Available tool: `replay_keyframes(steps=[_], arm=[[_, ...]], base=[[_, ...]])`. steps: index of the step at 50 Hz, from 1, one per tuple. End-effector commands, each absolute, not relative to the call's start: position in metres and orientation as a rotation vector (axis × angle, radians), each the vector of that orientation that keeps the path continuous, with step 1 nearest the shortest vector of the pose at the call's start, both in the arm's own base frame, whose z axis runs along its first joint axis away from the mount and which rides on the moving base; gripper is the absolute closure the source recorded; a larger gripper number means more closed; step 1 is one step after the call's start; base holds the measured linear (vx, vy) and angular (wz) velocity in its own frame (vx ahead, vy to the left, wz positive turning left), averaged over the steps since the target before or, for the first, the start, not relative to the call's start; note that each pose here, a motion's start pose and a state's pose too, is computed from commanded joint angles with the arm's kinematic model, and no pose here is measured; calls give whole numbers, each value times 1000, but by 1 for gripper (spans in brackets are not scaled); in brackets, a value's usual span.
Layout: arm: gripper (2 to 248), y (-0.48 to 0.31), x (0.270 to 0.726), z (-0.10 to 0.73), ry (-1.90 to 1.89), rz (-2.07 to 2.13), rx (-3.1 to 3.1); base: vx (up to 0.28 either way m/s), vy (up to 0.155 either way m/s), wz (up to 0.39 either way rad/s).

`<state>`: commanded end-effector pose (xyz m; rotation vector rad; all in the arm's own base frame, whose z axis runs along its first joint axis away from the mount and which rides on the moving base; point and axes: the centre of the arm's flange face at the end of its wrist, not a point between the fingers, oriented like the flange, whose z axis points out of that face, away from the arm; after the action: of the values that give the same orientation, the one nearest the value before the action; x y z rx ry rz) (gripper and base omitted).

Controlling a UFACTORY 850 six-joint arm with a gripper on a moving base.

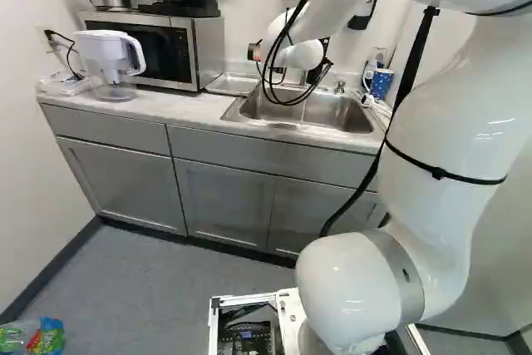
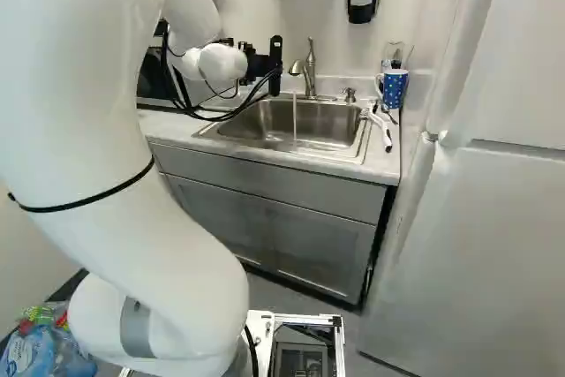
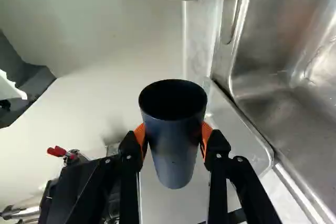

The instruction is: Rinse the cup and place it in the tray

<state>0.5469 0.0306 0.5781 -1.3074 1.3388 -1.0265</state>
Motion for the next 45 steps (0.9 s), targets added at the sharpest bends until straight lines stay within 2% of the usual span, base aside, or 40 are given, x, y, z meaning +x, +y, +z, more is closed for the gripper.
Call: replay_keyframes(steps=[45], arm=[[129, 31, 547, 578, 1048, -1340, -1668]], base=[[0, 0, 0]])
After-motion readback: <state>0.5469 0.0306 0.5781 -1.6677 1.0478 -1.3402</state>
